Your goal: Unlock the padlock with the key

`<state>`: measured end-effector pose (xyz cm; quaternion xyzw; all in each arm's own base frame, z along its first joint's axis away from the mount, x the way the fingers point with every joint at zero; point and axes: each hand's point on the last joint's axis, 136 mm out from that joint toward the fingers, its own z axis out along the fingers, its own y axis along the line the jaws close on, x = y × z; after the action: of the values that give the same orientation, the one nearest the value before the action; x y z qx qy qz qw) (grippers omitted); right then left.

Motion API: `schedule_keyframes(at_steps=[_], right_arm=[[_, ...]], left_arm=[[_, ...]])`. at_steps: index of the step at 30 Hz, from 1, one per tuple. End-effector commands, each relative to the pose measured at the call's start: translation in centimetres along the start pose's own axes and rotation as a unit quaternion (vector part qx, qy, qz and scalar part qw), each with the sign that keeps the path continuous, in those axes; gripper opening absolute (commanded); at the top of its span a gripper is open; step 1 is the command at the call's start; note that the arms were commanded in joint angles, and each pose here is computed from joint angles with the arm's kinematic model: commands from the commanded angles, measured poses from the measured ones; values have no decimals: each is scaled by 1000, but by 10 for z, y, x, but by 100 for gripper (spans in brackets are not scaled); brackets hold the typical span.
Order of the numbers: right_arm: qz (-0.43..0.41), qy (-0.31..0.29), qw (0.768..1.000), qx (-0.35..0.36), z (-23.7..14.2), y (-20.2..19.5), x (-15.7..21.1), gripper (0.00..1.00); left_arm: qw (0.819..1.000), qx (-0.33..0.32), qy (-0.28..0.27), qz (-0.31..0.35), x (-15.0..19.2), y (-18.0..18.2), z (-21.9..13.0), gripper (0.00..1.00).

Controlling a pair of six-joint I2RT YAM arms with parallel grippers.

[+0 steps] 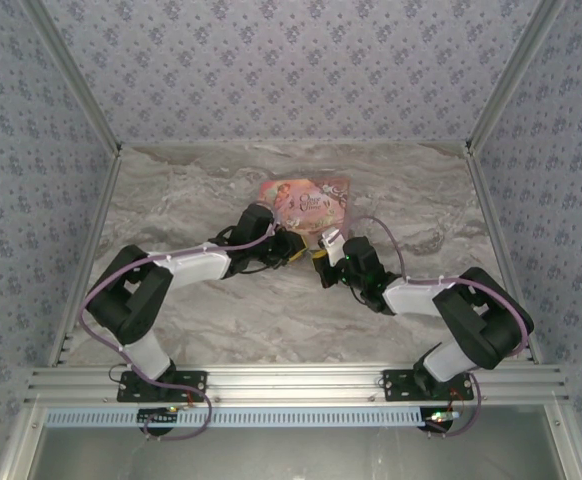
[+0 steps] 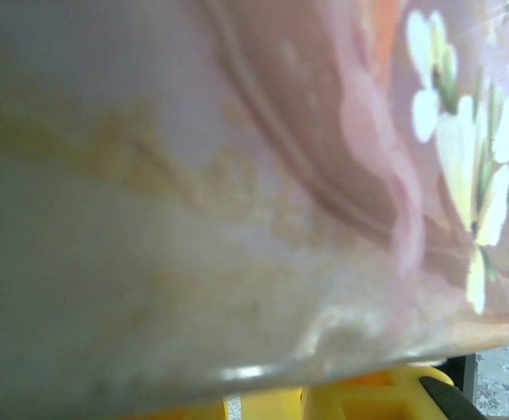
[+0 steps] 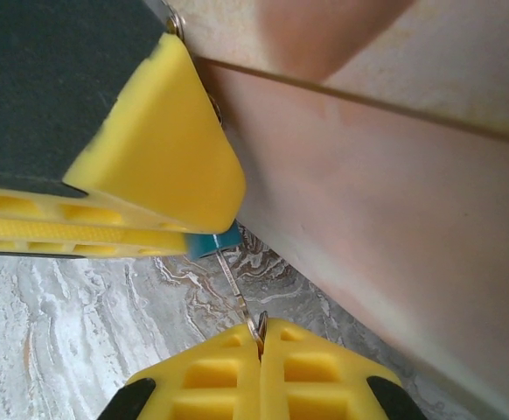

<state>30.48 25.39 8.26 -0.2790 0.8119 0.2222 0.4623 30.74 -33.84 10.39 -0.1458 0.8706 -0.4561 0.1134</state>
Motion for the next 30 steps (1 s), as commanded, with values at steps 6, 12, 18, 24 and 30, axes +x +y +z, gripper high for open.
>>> schedule_keyframes(at_steps=[6,12,18,24,30], right_arm=[[-36,-68,997,-11,0,6,-45,0],[-7,-73,996,-51,-1,15,-50,0],[40,-66,993,-88,-3,17,-52,0],[68,-63,989,-111,-3,16,-52,0],[72,-61,991,-100,0,9,-52,0]], left_arm=[[997,46,61,16,28,-38,-13,8],[997,44,56,15,27,-37,-12,8],[997,45,53,17,25,-36,-11,8],[997,45,53,18,25,-36,-10,8],[997,43,58,18,26,-34,-8,8]])
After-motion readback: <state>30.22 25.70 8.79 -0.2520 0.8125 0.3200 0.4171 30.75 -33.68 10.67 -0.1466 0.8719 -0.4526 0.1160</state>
